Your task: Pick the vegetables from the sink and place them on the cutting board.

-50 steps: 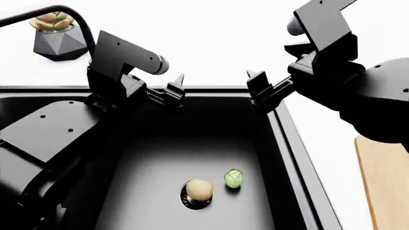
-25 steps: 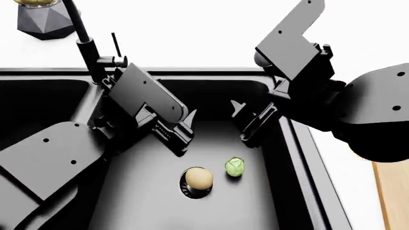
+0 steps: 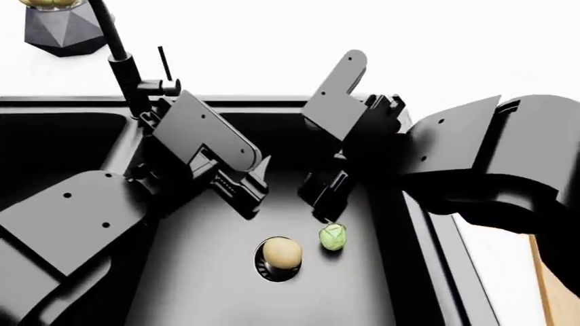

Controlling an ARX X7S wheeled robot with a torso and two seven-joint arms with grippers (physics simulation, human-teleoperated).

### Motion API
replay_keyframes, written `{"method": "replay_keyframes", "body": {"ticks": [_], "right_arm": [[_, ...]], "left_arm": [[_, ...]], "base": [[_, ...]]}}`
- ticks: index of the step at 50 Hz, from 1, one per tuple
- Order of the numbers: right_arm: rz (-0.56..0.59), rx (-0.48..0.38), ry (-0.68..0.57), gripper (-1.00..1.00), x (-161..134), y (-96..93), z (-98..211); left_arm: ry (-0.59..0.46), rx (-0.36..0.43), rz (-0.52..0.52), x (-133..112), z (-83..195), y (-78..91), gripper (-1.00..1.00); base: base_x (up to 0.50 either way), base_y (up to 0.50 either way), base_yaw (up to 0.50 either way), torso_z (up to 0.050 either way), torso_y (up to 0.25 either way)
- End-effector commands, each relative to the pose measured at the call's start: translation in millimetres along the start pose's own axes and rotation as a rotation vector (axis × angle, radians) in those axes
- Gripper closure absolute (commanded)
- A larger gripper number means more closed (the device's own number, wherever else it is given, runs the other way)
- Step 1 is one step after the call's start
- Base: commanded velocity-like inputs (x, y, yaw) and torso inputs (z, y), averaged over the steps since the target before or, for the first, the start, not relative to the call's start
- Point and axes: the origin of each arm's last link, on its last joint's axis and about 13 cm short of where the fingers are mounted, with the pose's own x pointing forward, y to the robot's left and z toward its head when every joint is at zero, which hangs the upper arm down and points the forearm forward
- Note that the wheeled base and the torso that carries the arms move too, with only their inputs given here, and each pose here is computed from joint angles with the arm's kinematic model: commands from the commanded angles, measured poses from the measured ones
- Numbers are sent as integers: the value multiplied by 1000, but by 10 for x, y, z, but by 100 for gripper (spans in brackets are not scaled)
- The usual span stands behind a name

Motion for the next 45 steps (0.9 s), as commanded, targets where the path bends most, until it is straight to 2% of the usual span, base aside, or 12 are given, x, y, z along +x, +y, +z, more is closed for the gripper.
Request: {"method": "replay_keyframes", "body": {"ticks": [1,20,45], "right_arm": [[69,-23,52,-100,150,92,-100],[93,-1,93,-100,305,138,-274],[116,115,127,-100,640,208,-692]], "left_arm": [[7,-7,21,-5,-20,28,-100],[16,-4,19,17,-39,19,-100],[12,-15,12,51,-41,0,-100]], "base": [[0,0,0,0,0],[0,0,0,0,0],[0,0,0,0,0]]}}
